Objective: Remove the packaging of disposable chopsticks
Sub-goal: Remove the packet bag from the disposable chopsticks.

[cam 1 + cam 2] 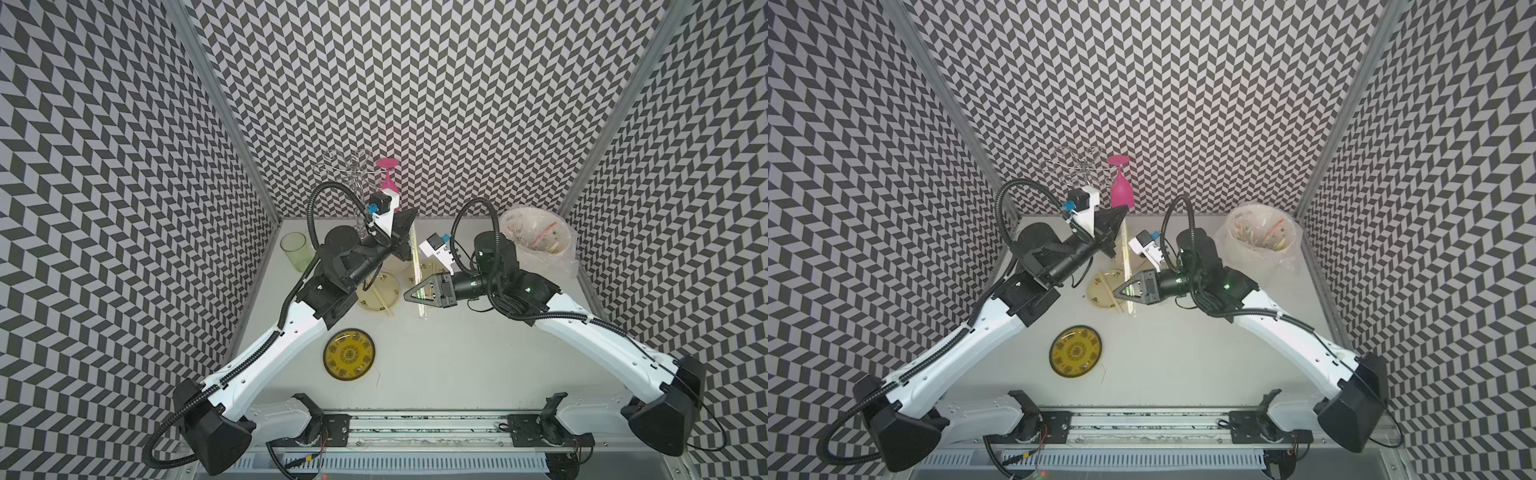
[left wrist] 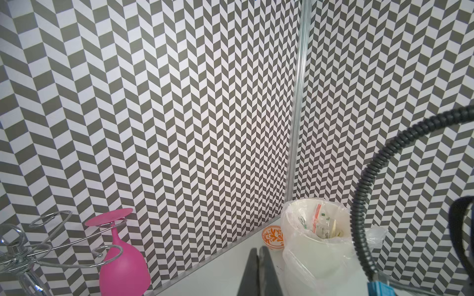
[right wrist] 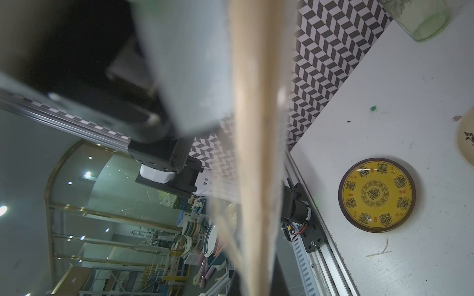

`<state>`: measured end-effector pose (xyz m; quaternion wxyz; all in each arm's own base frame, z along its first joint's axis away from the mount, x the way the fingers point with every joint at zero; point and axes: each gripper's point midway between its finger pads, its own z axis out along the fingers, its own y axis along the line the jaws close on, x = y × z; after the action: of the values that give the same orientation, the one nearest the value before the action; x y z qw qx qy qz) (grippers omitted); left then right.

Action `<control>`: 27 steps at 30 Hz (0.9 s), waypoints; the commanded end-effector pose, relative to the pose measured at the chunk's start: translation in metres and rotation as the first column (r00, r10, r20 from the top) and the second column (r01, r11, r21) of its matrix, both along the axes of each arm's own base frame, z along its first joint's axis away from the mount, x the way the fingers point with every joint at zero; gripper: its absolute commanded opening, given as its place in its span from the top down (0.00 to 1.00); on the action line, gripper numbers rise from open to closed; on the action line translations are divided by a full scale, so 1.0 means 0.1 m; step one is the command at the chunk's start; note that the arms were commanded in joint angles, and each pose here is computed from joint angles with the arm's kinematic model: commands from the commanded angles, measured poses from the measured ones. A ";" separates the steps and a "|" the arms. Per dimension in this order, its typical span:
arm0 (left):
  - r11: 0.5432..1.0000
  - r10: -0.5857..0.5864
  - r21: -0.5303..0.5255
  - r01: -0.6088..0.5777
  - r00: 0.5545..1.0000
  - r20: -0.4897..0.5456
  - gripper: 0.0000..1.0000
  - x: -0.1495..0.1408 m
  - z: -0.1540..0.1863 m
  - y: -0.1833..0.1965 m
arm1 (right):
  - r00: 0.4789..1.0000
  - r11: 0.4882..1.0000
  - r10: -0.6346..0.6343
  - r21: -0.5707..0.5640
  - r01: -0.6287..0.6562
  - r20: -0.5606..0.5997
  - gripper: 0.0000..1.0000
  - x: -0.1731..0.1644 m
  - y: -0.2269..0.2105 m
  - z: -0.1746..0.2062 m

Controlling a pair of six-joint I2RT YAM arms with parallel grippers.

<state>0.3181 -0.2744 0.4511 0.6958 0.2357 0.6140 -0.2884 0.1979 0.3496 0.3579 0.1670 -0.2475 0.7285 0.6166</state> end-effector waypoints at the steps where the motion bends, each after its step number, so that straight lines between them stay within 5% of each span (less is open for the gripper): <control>1: 0.932 -0.251 0.168 0.321 0.906 -0.341 1.00 -0.55 -1.12 -0.51 | 0.858 0.900 -0.347 0.392 0.191 0.380 1.00 0.56 -0.31 1.39; 10: 0.872 -0.474 -0.048 0.487 0.817 -0.328 1.00 -0.94 -0.96 -0.72 | 0.854 0.891 -0.379 0.390 0.233 0.357 1.00 0.71 -0.30 1.23; 16: 0.840 -0.525 -0.054 0.540 0.782 -0.336 1.00 -1.19 -0.97 -0.86 | 0.837 0.880 -0.411 0.396 0.261 0.361 1.00 0.83 -0.32 1.21; 27: 0.891 -0.454 -0.112 0.441 0.854 -0.253 1.00 -0.99 -0.67 -0.49 | 0.855 0.885 -0.408 0.369 0.285 0.320 1.00 0.85 -0.34 0.98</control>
<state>0.2242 -0.3230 0.4121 0.5776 0.2978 0.5959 -0.4719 0.2900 0.3241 0.4203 0.3992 -0.1955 0.6594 0.6064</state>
